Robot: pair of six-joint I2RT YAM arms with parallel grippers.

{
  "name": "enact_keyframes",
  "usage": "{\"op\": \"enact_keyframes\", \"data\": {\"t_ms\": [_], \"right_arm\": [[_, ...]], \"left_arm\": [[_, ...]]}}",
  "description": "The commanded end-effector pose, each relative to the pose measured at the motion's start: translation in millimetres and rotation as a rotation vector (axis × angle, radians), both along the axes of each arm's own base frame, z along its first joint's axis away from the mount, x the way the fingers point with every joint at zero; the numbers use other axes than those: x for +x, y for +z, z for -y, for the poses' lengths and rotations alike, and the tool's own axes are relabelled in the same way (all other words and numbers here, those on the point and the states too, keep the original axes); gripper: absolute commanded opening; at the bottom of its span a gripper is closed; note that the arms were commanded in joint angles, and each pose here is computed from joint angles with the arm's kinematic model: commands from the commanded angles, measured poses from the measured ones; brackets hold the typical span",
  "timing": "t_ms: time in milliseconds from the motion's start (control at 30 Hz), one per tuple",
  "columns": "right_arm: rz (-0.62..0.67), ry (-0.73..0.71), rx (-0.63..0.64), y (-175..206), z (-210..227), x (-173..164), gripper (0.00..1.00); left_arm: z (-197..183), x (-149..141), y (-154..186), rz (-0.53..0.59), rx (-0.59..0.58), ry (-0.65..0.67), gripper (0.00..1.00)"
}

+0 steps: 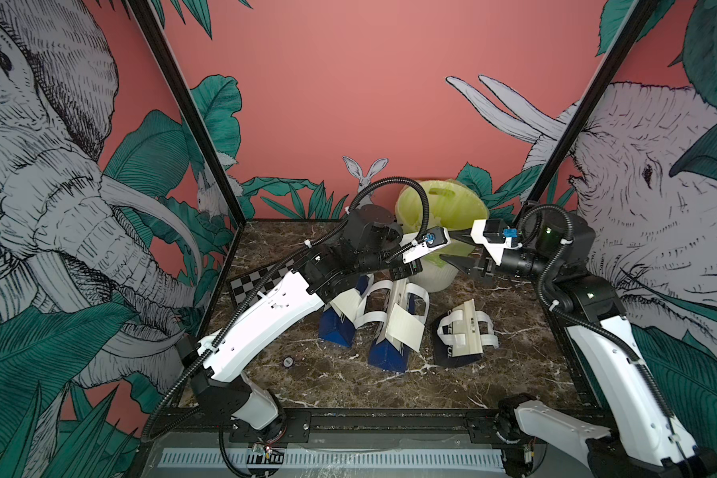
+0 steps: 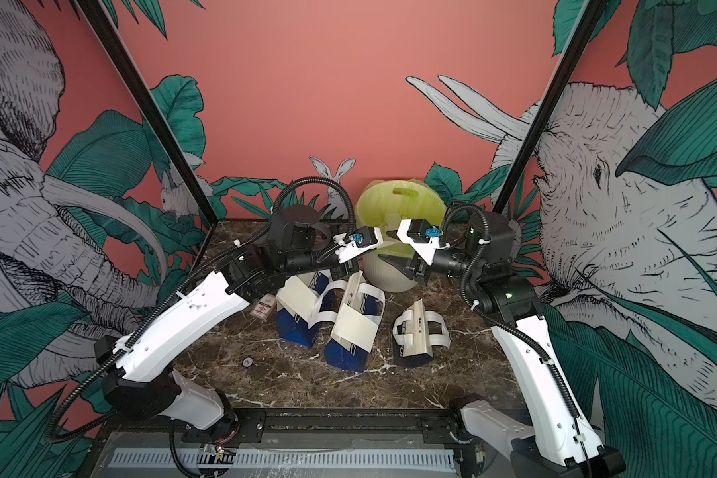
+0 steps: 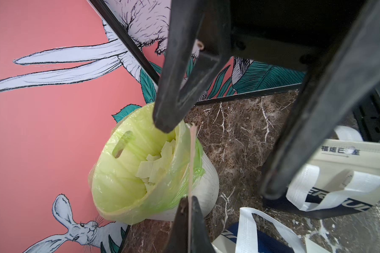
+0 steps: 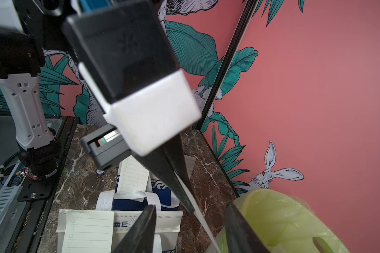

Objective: Shred takeout receipts and throw away
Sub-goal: Shred the takeout receipt.

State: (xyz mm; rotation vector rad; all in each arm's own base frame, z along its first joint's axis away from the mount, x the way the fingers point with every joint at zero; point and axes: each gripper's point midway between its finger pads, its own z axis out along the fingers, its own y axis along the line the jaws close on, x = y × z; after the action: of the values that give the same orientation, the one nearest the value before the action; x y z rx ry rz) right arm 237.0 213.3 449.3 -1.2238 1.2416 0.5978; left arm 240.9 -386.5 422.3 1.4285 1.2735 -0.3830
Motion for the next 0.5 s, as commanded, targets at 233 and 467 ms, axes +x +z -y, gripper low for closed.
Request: {"op": "enact_keyframes", "data": {"t_ms": [233, 467], "right_arm": [[0.082, 0.040, 0.025, 20.8, -4.6, -10.5, 0.10], [0.090, -0.009, 0.068, 21.4, 0.9, -11.4, 0.00]], "left_arm": [[-5.8, -9.9, 19.4, 0.029, -0.025, -0.032, 0.00], [-13.4, -2.1, 35.6, 0.030, -0.105, 0.035, 0.45]]}}
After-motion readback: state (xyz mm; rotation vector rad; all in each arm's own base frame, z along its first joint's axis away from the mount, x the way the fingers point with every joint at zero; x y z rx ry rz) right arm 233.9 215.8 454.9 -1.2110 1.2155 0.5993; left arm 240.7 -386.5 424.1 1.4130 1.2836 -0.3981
